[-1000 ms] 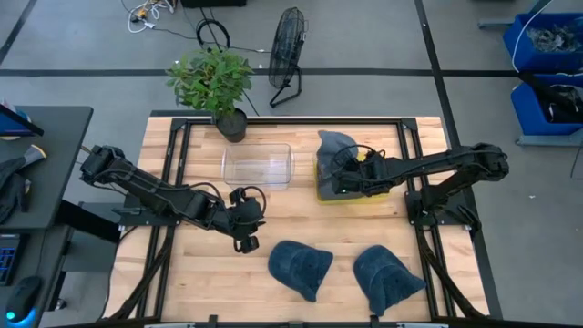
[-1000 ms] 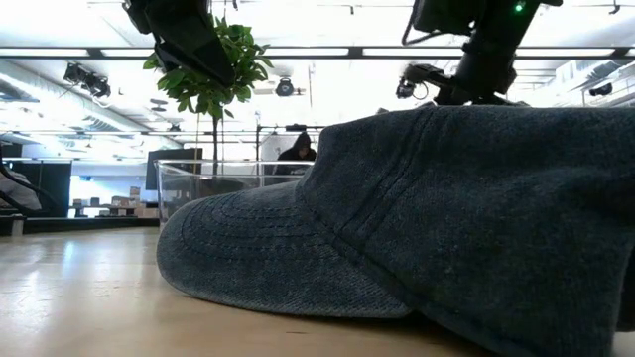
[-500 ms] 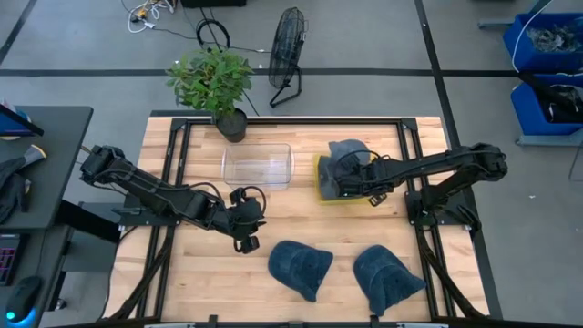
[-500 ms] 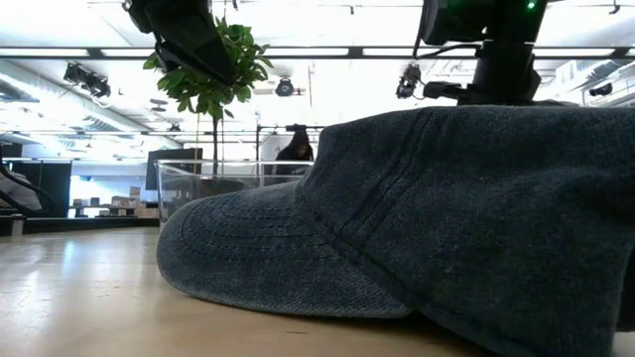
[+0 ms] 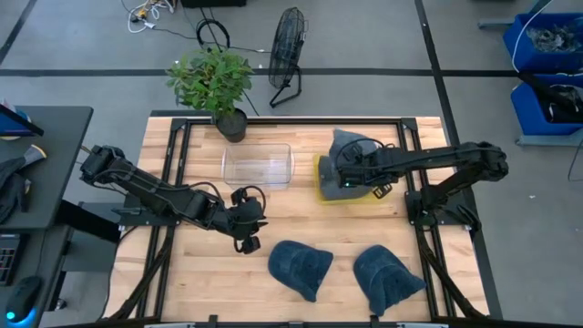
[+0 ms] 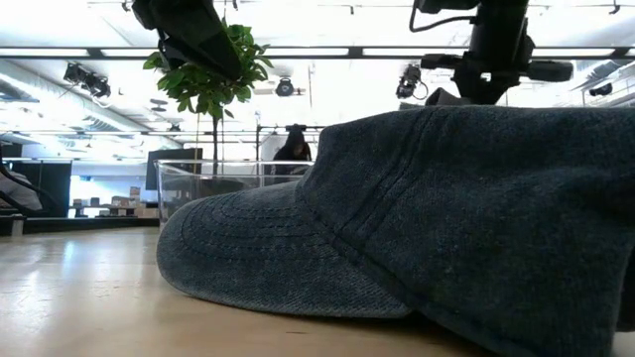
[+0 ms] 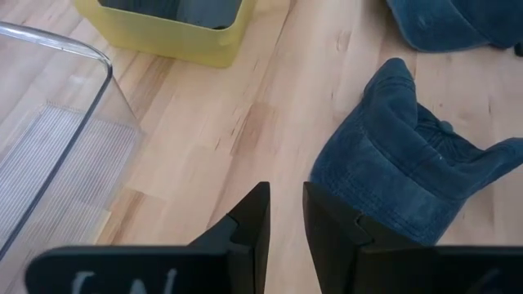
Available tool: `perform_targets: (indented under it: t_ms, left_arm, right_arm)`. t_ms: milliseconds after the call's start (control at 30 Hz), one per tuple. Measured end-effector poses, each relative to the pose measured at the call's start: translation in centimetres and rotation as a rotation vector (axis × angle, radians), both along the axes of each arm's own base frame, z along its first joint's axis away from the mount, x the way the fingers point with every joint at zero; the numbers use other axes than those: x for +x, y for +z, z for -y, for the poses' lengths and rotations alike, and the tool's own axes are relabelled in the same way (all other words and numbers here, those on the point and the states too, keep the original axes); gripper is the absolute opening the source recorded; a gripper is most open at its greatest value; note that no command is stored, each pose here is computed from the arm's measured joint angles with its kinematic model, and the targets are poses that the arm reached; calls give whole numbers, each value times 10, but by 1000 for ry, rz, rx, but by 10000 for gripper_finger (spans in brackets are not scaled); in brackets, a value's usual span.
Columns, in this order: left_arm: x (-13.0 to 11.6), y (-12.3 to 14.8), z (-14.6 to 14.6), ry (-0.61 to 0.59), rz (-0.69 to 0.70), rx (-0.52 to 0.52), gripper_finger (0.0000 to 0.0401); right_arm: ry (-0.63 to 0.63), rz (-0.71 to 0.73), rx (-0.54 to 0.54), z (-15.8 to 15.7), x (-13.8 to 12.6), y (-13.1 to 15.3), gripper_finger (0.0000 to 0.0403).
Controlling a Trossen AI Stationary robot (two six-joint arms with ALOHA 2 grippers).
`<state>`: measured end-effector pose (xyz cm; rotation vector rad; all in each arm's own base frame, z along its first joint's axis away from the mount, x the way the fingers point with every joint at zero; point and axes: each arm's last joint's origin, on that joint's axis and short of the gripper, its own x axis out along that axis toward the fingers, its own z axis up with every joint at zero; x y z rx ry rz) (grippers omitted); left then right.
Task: Pick & Place hat
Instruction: Put the gray cap into the yellow bin
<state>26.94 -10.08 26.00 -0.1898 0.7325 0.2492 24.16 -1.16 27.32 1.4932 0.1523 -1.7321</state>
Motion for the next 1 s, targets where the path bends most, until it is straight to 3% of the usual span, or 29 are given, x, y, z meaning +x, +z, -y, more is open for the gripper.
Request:
perform_targets:
  t_ms: [300, 733, 1000]
  left_arm:
    - [0, 0, 0, 1, 2, -1, 78]
    - [0, 0, 0, 1, 3, -1, 78]
    - [0, 0, 0, 1, 3, -1, 78]
  right_arm:
    - [-104, -110, 235, -1, 8, -35, 31]
    - [-167, -90, 225, 15, 34, -66, 31]
    - [-92, -117, 233, 20, 38, -70, 31]
